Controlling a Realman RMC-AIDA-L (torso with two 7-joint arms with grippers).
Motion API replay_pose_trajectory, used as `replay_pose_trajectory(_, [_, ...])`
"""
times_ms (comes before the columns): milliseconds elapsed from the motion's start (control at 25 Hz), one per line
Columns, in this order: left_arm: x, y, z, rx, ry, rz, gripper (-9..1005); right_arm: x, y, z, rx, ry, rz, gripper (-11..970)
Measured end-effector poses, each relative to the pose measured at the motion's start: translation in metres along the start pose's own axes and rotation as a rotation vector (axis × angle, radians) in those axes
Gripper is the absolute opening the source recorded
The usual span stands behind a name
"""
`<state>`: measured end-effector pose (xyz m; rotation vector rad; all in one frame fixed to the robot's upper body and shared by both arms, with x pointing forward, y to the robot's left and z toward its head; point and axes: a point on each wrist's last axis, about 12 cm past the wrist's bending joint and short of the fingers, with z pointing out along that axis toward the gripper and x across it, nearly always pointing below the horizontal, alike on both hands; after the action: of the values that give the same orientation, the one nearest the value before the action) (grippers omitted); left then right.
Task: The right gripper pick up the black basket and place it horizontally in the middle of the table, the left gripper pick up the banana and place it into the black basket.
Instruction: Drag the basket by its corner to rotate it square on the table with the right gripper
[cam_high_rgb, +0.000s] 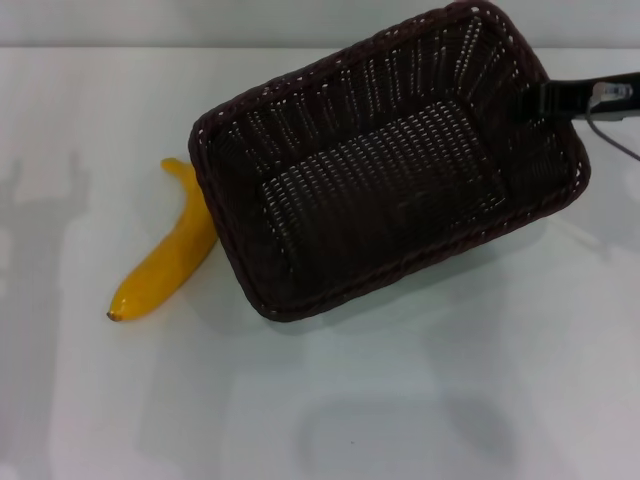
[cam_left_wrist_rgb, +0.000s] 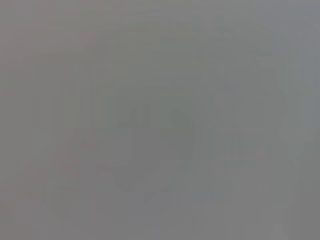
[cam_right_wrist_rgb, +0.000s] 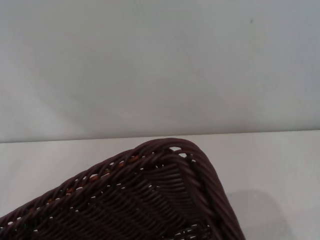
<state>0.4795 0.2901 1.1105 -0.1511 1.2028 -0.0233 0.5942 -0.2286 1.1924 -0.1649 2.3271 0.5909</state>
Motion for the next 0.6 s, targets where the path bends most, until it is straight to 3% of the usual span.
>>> replay_pose_trajectory(240, [0.000,0.000,0.000,0.003,0.000,0.003,685,0.004,-0.002,0.002,0.006,-0.015,0.010,160])
replay_pose_trajectory(600, [0.001,0.000,-0.001,0.003,0.004,0.002,685,0.010,-0.018,0.001,0.049,-0.029,0.040,159])
